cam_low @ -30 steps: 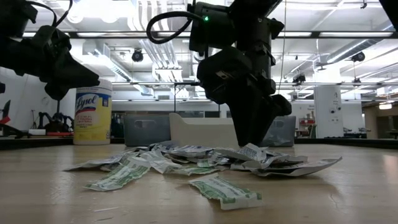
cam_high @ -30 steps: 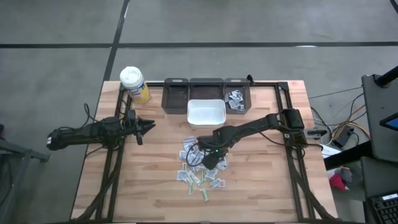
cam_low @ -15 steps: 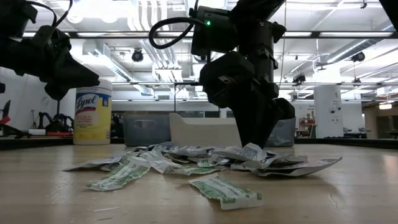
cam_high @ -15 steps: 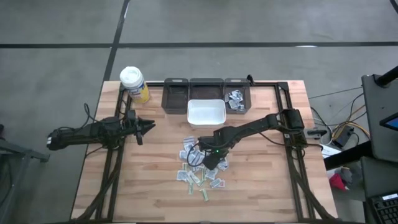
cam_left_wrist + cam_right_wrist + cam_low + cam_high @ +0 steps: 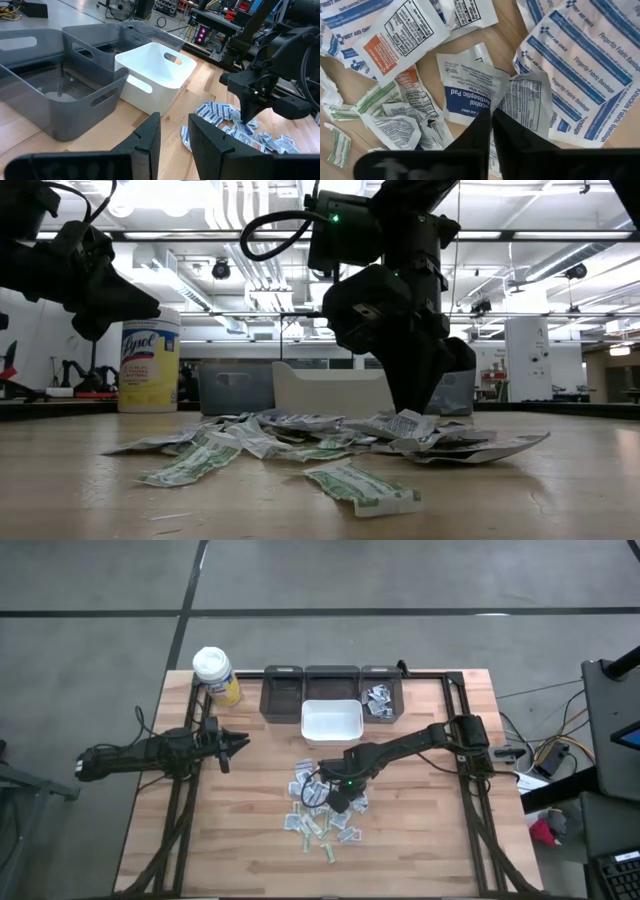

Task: Pick & Place First Aid Supplies
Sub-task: Put the blue alcohol pad into the right black bin

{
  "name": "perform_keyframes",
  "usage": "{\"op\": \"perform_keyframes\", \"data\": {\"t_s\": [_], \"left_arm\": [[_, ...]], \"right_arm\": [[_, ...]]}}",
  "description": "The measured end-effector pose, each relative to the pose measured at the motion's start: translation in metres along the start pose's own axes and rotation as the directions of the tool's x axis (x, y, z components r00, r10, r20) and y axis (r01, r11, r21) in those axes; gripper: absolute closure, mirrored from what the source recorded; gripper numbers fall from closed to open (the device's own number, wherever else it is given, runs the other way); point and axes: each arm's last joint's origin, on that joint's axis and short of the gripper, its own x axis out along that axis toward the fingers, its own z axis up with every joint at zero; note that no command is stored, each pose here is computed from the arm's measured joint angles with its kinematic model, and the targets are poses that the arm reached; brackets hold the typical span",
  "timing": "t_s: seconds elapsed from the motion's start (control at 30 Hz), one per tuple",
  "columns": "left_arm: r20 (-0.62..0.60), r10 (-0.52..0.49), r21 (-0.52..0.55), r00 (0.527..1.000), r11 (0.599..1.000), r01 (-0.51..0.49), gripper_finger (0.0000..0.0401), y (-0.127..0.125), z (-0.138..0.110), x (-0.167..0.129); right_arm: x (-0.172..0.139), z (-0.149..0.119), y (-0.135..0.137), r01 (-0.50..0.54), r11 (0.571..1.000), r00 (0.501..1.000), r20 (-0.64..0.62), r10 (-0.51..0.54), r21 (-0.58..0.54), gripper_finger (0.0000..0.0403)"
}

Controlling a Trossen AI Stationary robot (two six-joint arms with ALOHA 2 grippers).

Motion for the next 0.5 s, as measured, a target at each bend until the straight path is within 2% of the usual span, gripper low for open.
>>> {"op": "perform_keyframes", "data": {"t_s": [0.5], "left_arm": [[0.000,0.000,0.000,1.000,1.000,0.000,0.0307,0.000,0.000,0.000]], "right_arm": [[-0.019,0.003,0.011,0.003,1.000,1.000,-0.001,-0.003,-0.004,0.0394]]}}
